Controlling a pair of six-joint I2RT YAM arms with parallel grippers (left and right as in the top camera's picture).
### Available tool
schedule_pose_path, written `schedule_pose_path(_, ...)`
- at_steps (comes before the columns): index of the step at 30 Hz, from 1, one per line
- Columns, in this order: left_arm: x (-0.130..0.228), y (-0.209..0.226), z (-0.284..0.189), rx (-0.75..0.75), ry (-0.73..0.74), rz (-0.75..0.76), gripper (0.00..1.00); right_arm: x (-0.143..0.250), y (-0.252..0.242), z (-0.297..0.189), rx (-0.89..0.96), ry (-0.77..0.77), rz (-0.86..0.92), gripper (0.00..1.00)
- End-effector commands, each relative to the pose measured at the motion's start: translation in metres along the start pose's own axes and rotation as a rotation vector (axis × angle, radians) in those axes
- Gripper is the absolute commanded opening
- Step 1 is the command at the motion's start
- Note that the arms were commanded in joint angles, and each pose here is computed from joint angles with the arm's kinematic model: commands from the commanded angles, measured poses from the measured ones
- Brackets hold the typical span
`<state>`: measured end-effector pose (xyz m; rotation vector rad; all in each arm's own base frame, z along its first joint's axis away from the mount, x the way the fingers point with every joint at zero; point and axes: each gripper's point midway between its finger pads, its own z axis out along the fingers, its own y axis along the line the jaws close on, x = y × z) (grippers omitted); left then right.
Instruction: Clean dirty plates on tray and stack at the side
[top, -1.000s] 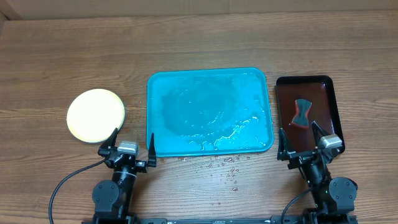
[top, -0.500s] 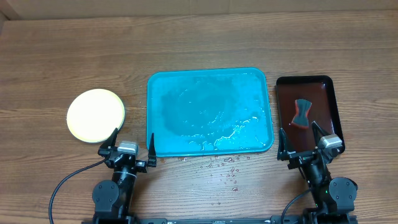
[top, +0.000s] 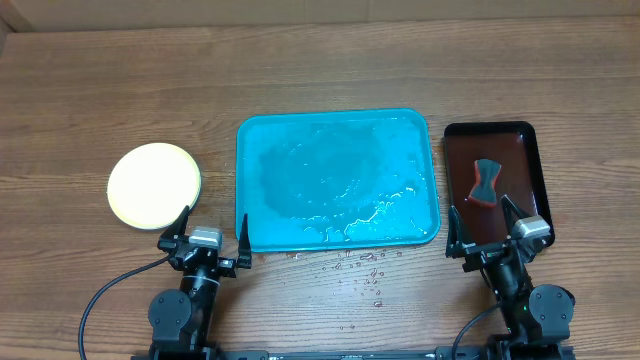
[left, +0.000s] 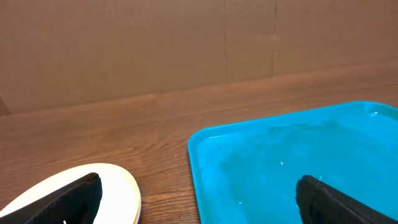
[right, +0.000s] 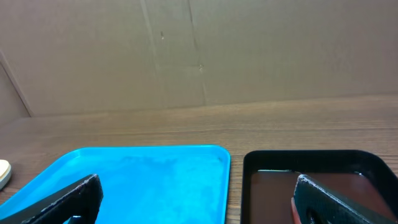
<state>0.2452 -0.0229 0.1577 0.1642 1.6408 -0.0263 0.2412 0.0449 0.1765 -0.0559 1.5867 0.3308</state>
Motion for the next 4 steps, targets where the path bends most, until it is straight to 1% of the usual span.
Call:
schedule_pose_path(1, 0.0005, 0.0011, -0.0002, -0.005, -0.007, 0.011, 0.99, 0.002, 0.0021, 0.0002, -0.012, -0.003, 0.002, 1.0)
schedule_pose_path(4, 0.0005, 0.0011, -0.0002, -0.005, -0.007, 0.011, 1.0, 0.002, 0.0021, 0.0002, -0.012, -0.003, 0.002, 1.0)
